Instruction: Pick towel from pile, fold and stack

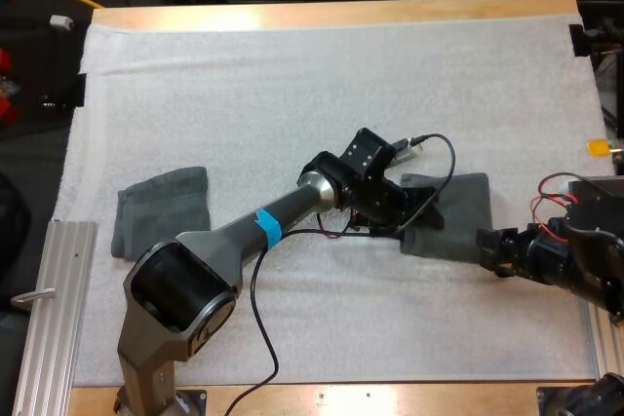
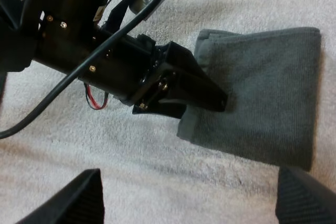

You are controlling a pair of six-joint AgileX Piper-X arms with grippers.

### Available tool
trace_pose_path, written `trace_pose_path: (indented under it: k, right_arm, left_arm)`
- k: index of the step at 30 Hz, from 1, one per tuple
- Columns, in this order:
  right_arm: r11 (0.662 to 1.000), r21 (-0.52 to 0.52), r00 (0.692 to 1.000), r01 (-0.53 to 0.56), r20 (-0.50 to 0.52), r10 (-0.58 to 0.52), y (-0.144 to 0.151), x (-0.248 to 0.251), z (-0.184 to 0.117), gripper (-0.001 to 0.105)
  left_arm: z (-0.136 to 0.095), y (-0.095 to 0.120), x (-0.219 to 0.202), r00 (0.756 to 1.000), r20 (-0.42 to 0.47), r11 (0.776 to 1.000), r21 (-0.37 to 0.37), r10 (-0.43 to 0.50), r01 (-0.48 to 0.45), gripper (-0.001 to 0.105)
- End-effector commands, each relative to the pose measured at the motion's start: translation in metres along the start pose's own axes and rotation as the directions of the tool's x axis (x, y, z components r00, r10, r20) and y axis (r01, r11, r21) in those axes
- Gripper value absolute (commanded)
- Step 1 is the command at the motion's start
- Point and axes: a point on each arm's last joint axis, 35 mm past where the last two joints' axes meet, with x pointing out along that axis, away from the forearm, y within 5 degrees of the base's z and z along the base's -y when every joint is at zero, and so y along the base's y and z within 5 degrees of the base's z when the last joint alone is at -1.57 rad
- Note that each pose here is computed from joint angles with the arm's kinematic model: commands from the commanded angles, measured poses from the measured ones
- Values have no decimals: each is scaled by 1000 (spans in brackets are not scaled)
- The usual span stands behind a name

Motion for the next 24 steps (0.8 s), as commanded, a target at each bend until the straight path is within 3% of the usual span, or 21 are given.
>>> trace_pose_path:
  k: [1,9,12,17,21,24]
  right_arm:
    - [1000,-11,1000,-2,10,2,0,-4,0,65]
    - [1000,-11,1000,-2,10,2,0,-4,0,65]
    - [1000,-11,1000,-2,10,2,0,-4,0,65]
    - [1000,-11,1000,-2,10,2,0,-4,0,65]
    - [1000,-11,1000,-2,10,2,0,-4,0,65]
    - [1000,-11,1000,-2,10,2,0,-4,0,65]
  left_arm:
    - [-1,-3,0,1000,5,1000,-3,2,-2,62]
    - [-10,-12,5,1000,-26,1000,23,-5,5,50]
    - [-12,-13,8,1000,-21,1000,29,4,-4,35]
    - [-13,-13,8,999,-38,999,50,-1,3,0]
    - [-17,-16,3,1000,-20,994,109,13,-11,0]
    - [-22,-22,-10,998,48,983,173,48,-56,0]
